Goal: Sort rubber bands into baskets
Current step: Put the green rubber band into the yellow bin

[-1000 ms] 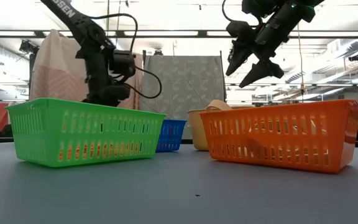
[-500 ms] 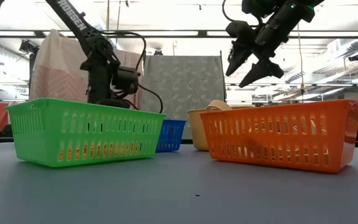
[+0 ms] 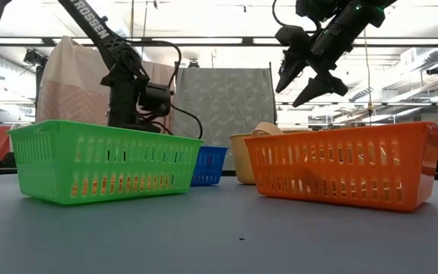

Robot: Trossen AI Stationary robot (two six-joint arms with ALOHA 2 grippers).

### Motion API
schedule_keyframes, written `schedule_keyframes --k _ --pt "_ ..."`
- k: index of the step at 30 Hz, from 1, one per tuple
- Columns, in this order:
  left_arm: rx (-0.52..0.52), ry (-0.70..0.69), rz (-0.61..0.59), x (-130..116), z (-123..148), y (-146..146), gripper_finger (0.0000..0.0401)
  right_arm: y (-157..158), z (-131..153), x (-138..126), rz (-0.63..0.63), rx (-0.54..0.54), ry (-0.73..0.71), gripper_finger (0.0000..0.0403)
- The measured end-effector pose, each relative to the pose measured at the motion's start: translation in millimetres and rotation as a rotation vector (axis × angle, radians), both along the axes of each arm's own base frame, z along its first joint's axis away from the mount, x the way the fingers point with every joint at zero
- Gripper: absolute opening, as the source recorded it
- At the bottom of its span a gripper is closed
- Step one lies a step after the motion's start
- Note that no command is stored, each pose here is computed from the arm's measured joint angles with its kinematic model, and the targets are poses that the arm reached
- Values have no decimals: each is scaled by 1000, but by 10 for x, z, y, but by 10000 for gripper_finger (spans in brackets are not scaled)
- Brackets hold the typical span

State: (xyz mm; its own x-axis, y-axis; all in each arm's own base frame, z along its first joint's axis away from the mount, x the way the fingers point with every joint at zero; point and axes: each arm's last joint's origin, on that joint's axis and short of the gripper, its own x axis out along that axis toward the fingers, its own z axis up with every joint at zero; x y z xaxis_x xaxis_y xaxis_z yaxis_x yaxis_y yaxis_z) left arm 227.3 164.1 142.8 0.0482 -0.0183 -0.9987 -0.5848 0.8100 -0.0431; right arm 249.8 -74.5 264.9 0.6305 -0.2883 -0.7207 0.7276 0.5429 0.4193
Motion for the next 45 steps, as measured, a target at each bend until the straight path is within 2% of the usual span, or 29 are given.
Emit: schedule_keyframes --k 2,3,6,10,14,16,19,23,33,39,45 --pt "-10 7 -21 3 29 1 24 -2 0 -1 -4 -5 2 265" --pt "-15 5 -22 7 52 2 14 -2 0 -1 -4 -6 2 265" --pt "-28 -52 -25 55 249 17 5 -2 0 -1 -4 -6 2 265" --pt "38 -232 -38 142 791 52 3 -2 -1 0 -4 -6 3 264" --pt "147 -419 -71 248 1366 40 2 -7 15 9 16 16 -25 260" --pt "179 -467 -93 324 1549 17 2 -6 60 32 33 5 -74 258" --pt "209 -525 -136 521 1677 -26 1 2 180 63 62 -50 -178 256" --pt "183 -572 -193 861 1604 -135 1 -14 358 37 55 -104 -307 253" --pt "-53 -716 -304 1681 929 -530 0 -78 828 -237 -118 -353 -534 252" --pt "-82 -756 -343 1956 620 -734 18 -56 978 -348 -149 -442 -591 251" --pt "-80 -781 -376 2024 586 -847 90 -57 982 -358 -161 -449 -588 251"
